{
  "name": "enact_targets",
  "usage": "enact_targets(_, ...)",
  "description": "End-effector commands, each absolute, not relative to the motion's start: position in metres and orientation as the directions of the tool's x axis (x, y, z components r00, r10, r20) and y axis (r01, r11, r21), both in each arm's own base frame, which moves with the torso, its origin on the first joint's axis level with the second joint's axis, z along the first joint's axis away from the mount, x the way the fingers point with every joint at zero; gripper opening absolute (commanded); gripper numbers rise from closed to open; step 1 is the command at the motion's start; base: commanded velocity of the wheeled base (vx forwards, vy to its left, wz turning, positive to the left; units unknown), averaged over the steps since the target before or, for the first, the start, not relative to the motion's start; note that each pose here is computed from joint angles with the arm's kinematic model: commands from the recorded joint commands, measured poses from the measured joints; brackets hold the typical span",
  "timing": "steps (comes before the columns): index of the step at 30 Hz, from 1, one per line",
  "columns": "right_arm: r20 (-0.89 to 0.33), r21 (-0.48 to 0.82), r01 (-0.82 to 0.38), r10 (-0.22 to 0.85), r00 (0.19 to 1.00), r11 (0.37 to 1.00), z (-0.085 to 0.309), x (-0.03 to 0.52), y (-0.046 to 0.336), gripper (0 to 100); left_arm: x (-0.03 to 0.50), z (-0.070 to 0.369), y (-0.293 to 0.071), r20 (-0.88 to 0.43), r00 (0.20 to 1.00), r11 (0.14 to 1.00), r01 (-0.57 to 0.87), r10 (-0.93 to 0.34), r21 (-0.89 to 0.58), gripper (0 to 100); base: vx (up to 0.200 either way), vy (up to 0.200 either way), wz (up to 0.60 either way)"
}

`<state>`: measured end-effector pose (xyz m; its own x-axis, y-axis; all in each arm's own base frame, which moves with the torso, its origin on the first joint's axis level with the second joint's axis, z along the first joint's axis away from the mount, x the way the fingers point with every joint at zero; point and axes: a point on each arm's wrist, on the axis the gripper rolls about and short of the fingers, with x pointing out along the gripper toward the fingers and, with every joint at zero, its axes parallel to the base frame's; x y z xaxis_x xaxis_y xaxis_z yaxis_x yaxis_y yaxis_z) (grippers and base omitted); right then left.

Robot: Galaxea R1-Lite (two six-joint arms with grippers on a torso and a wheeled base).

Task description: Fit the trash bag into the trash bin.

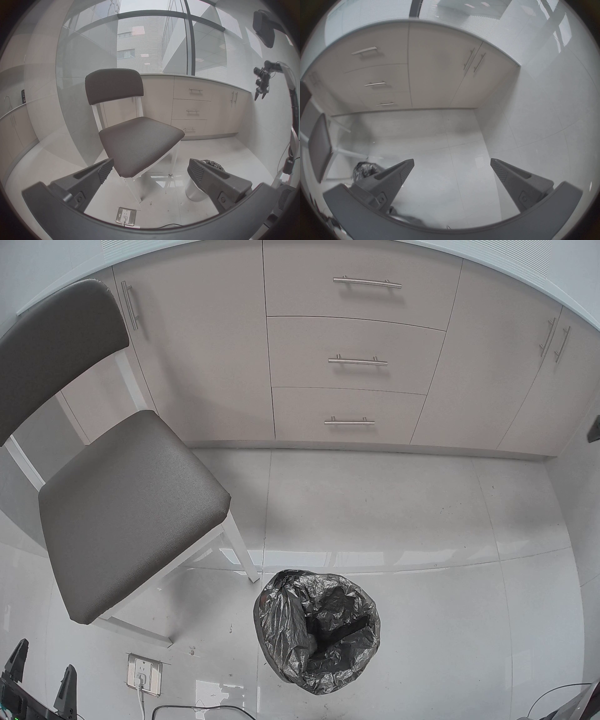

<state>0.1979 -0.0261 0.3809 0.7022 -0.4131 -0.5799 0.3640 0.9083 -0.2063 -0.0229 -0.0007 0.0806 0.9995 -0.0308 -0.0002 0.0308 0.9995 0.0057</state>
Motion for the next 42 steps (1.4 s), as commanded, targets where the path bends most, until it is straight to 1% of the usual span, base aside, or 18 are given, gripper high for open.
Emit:
enact_targets(1, -0.444, -0.202, 0.208, -0.279, 0.851, 0.957, 0.403, -0.006, -0.003, 100, -0.023, 0.075, -0.001, -0.002, 1.0, 1.0, 0.031, -0.031, 0.006, 100, 0.0, 0.0, 0.0)
enact_targets(5, -0.441, -0.183, 0.165, -0.231, 0.867, 0.969, 0.379, -0.084, 0.007, 100, -0.023, 0.075, -0.001, -0.002, 1.0, 1.0, 0.031, -0.031, 0.006, 100, 0.0, 0.0, 0.0)
enact_targets(7, -0.27, -0.137, 0.138, -0.171, 0.948, 0.981, 0.36, -0.147, 0.017, 100, -0.023, 0.075, -0.001, -0.002, 1.0, 1.0, 0.031, -0.031, 0.006, 100, 0.0, 0.0, 0.0)
enact_targets(8, -0.27, -0.137, 0.138, -0.171, 0.948, 0.981, 0.36, -0.147, 0.017, 100, -0.023, 0.075, -0.001, -0.002, 1.0, 1.0, 0.031, -0.031, 0.006, 100, 0.0, 0.0, 0.0)
enact_targets(10, -0.036, -0.151, 0.12, -0.127, 0.991, 0.981, 0.329, -0.213, 0.027, 100, -0.023, 0.075, -0.001, -0.002, 1.0, 1.0, 0.031, -0.031, 0.006, 100, 0.0, 0.0, 0.0)
enact_targets(12, 0.127, -0.177, 0.135, -0.114, 0.985, 0.975, 0.303, -0.252, 0.036, 100, -0.023, 0.075, -0.001, -0.002, 1.0, 1.0, 0.031, -0.031, 0.006, 100, 0.0, 0.0, 0.0)
enact_targets(16, 0.485, -0.238, 0.188, -0.051, 0.873, 0.953, 0.26, -0.316, 0.043, 100, -0.023, 0.075, -0.001, -0.002, 1.0, 1.0, 0.031, -0.031, 0.006, 100, 0.0, 0.0, 0.0)
enact_targets(17, 0.529, -0.255, 0.188, -0.026, 0.848, 0.949, 0.253, -0.321, 0.041, 100, -0.023, 0.075, -0.001, -0.002, 1.0, 1.0, 0.031, -0.031, 0.006, 100, 0.0, 0.0, 0.0)
enact_targets(19, 0.546, -0.292, 0.168, 0.02, 0.837, 0.941, 0.245, -0.313, 0.032, 100, -0.023, 0.075, -0.001, -0.002, 1.0, 1.0, 0.031, -0.031, 0.006, 100, 0.0, 0.0, 0.0)
enact_targets(24, 0.53, -0.249, 0.13, 0.023, 0.848, 0.96, 0.245, -0.31, 0.029, 100, -0.023, 0.075, -0.001, -0.002, 1.0, 1.0, 0.031, -0.031, 0.006, 100, 0.0, 0.0, 0.0)
enact_targets(31, 0.399, -0.239, 0.025, 0.075, 0.914, 0.971, 0.232, -0.301, 0.023, 100, -0.023, 0.075, -0.001, -0.002, 1.0, 1.0, 0.031, -0.031, 0.006, 100, 0.0, 0.0, 0.0)
enact_targets(32, 0.385, -0.265, -0.026, 0.13, 0.914, 0.964, 0.225, -0.3, 0.01, 100, -0.023, 0.075, -0.001, -0.002, 1.0, 1.0, 0.031, -0.031, 0.006, 100, 0.0, 0.0, 0.0)
enact_targets(33, 0.385, -0.265, -0.026, 0.13, 0.914, 0.964, 0.225, -0.3, 0.01, 100, -0.023, 0.075, -0.001, -0.002, 1.0, 1.0, 0.031, -0.031, 0.006, 100, 0.0, 0.0, 0.0)
enact_targets(34, 0.344, -0.337, -0.059, 0.181, 0.921, 0.94, 0.212, -0.291, -0.005, 100, -0.023, 0.075, -0.001, -0.002, 1.0, 1.0, 0.031, -0.031, 0.006, 100, 0.0, 0.0, 0.0)
enact_targets(35, 0.302, -0.348, -0.055, 0.167, 0.939, 0.936, 0.21, -0.284, -0.002, 100, -0.023, 0.075, -0.001, -0.002, 1.0, 1.0, 0.031, -0.031, 0.006, 100, 0.0, 0.0, 0.0)
enact_targets(37, 0.273, -0.317, -0.062, 0.154, 0.95, 0.946, 0.209, -0.28, -0.001, 100, -0.023, 0.075, -0.001, -0.002, 1.0, 1.0, 0.031, -0.031, 0.006, 100, 0.0, 0.0, 0.0)
enact_targets(39, 0.248, -0.208, -0.083, 0.134, 0.959, 0.975, 0.203, -0.279, 0.0, 100, -0.023, 0.075, -0.001, -0.002, 1.0, 1.0, 0.031, -0.031, 0.006, 100, 0.0, 0.0, 0.0)
enact_targets(42, 0.237, -0.202, -0.085, 0.133, 0.962, 0.976, 0.198, -0.278, 0.002, 100, -0.023, 0.075, -0.001, -0.002, 1.0, 1.0, 0.031, -0.031, 0.006, 100, 0.0, 0.0, 0.0)
